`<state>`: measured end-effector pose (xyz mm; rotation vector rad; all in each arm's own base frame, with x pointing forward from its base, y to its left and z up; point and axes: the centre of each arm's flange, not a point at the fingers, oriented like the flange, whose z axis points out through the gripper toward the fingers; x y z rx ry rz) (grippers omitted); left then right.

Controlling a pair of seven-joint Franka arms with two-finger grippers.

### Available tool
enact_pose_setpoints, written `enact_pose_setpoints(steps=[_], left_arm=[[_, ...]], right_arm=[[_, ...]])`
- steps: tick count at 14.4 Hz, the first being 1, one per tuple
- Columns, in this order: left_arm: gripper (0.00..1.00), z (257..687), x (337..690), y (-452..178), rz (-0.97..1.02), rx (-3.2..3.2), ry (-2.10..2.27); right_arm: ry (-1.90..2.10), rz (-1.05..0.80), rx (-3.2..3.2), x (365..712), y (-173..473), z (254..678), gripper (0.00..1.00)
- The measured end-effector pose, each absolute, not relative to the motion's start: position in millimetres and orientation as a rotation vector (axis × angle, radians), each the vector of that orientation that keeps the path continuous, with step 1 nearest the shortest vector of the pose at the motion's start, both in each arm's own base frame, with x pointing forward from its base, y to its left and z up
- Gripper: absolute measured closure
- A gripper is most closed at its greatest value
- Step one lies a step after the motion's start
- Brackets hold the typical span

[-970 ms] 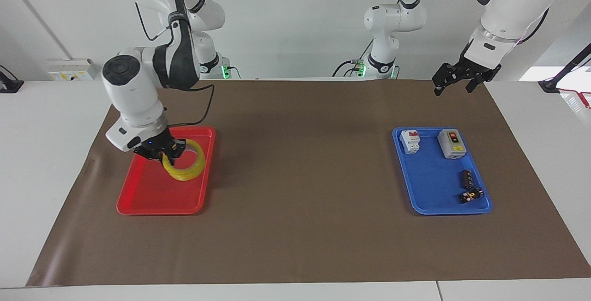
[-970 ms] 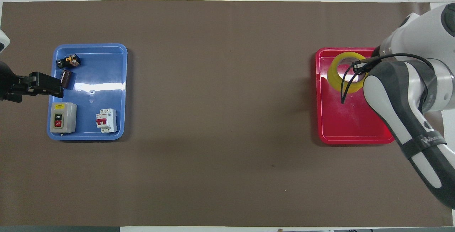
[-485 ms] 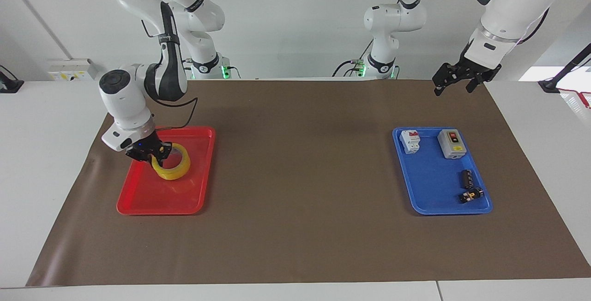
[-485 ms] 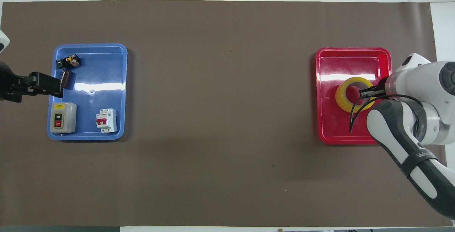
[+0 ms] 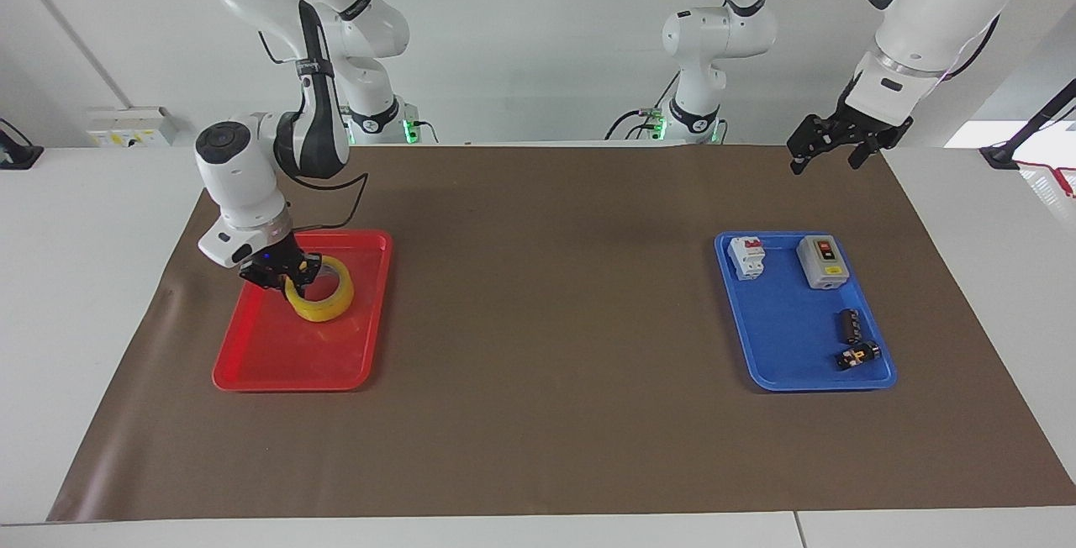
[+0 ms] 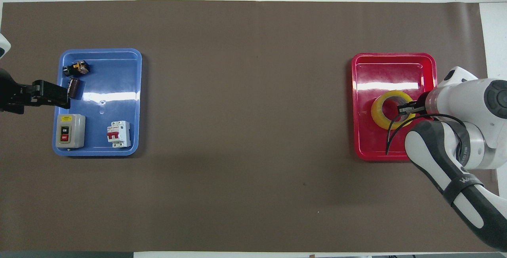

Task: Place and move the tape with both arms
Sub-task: 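Open the right gripper and withdraw it from the red tray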

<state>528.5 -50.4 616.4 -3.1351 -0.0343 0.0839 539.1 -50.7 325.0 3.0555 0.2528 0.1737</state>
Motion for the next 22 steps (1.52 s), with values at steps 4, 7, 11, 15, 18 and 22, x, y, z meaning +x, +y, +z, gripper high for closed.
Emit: enact_pose_setpoints(steps=[4, 7, 11, 15, 18, 22], left_arm=[[0.0, 616.4, 528.5, -50.4, 0.084, -3.135, -0.034], [0.0, 616.4, 528.5, -50.4, 0.084, -3.135, -0.034], [0.0, 616.4, 528.5, -50.4, 0.084, -3.135, -0.034], [0.0, 616.4, 528.6, -50.4, 0.084, -3.135, -0.034], [0.0, 616.4, 528.6, -50.4, 0.084, -3.135, -0.034], [0.0, 616.4, 528.6, -50.4, 0.084, -3.135, -0.034]], right_arm=[[0.206, 0.237, 3.05, 549.6, -53.8, 340.0, 0.39], [0.19, 0.217, 3.047, 575.2, -50.6, 399.1, 0.07], [0.104, 0.163, 3.054, 592.4, -26.8, 495.9, 0.0], [-0.025, 0.065, 3.062, 579.6, 7.3, 558.3, 0.0], [-0.079, 0.032, 3.059, 560.0, 7.0, 620.0, 0.0], [-0.103, 0.004, 3.057, 530.1, 2.9, 663.8, 0.0]])
